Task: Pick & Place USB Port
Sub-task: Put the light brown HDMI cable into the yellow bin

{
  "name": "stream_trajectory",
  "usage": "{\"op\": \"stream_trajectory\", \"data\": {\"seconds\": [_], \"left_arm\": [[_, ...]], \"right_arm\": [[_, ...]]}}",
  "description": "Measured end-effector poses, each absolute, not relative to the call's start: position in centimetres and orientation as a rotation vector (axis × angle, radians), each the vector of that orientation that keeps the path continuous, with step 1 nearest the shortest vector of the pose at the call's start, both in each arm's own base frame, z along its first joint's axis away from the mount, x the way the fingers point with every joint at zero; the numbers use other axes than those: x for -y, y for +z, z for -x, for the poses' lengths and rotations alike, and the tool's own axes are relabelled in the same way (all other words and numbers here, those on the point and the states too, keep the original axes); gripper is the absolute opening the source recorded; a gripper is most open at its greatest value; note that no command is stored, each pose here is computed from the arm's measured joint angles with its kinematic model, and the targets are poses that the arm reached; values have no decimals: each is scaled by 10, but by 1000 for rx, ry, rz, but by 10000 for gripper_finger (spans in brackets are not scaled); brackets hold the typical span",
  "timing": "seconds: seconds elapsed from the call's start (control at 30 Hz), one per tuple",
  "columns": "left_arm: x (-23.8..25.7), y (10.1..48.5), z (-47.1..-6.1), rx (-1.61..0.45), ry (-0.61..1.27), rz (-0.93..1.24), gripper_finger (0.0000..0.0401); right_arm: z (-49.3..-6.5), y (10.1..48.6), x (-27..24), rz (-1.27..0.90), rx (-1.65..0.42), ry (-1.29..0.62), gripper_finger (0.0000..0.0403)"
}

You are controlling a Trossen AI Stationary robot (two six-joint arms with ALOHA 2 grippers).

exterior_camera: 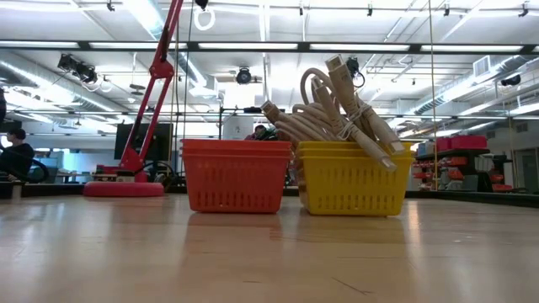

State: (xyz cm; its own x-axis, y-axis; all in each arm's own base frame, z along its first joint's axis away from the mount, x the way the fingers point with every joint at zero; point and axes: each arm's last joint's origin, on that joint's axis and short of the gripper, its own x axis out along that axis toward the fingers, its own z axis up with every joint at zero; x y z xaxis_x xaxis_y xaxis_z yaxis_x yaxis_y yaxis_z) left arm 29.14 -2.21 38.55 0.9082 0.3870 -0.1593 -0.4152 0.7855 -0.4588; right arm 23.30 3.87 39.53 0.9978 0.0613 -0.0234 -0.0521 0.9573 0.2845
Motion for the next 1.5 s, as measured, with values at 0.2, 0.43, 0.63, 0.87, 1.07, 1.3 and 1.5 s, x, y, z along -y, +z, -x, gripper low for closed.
{"op": "stream_trajectory", "data": {"seconds": [0.2, 0.43, 0.63, 0.87, 1.07, 1.3, 1.5], "left_arm": [[21, 388, -292, -36, 429, 495, 36], [21, 391, -292, -8, 412, 495, 36], [21, 391, -292, -14, 403, 492, 36], [21, 392, -292, -12, 410, 487, 36], [20, 392, -292, -3, 433, 490, 58], [21, 393, -292, 4, 432, 492, 112], [21, 392, -292, -5, 426, 485, 111]], "right_arm": [[-239, 391, -39, -282, -55, 89, 49], [-244, 392, -34, -278, -27, 122, 54], [-248, 394, -28, -280, 3, 113, 71], [-260, 389, -28, -257, 15, 111, 18], [-264, 388, -27, -252, 31, 72, 10], [-247, 397, -23, -230, 43, 5, 6], [-221, 407, -18, -225, 43, -60, 6]]}}
